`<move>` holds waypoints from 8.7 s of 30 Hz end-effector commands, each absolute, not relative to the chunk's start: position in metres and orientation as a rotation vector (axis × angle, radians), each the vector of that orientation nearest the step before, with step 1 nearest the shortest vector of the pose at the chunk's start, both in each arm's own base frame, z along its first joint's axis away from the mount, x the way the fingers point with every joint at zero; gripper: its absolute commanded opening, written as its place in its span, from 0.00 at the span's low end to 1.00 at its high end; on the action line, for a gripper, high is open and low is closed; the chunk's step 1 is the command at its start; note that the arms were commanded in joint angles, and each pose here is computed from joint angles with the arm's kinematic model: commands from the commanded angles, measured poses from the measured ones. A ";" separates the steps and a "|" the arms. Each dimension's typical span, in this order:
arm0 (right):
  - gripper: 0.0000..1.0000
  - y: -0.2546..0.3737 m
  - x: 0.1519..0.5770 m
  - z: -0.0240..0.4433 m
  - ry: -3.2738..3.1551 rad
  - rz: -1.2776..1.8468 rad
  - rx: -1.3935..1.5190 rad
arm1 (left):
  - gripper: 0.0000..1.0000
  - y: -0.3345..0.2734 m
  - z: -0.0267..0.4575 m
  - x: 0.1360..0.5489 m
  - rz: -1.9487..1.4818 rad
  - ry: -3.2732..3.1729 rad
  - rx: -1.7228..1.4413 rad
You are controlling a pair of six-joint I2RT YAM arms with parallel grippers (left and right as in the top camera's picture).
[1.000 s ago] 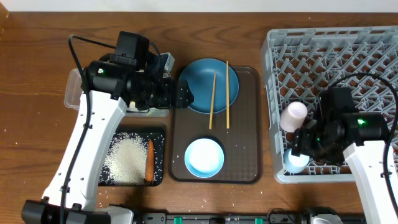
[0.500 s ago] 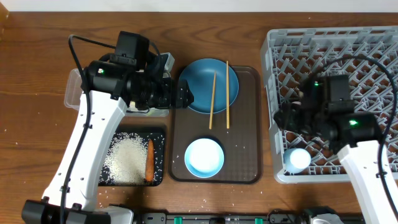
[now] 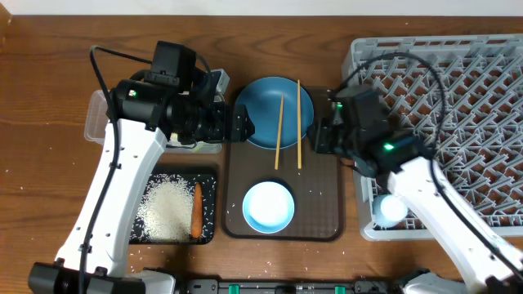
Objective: Sort waste into correct bins and load items into the dishwasher rack
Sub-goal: 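Move the right gripper left over the blue plate to the chopsticks, then close the right gripper on one wooden chopstick and lift it, then carry the chopstick right over the rack, then lower the chopstick upright into the rack and release it, then move the right gripper back to the blue plate and the second chopstick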
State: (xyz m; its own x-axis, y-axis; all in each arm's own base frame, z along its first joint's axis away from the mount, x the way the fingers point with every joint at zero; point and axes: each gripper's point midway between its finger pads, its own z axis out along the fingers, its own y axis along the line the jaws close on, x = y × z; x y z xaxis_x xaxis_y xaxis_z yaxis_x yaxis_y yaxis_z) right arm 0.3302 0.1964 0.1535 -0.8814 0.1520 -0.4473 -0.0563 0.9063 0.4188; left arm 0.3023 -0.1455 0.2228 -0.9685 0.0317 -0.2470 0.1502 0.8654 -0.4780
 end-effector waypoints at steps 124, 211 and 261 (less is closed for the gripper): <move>0.01 -0.071 0.402 0.192 2.616 -0.410 -0.005 | 0.97 -0.143 0.219 0.303 -0.732 2.821 0.126; 0.02 -0.056 0.411 0.121 2.749 -0.279 -0.127 | 0.97 -0.143 0.219 0.303 -0.732 2.821 0.127; 0.48 0.111 0.404 0.215 2.492 0.737 0.152 | 0.97 -0.143 0.219 0.303 -0.732 2.821 0.127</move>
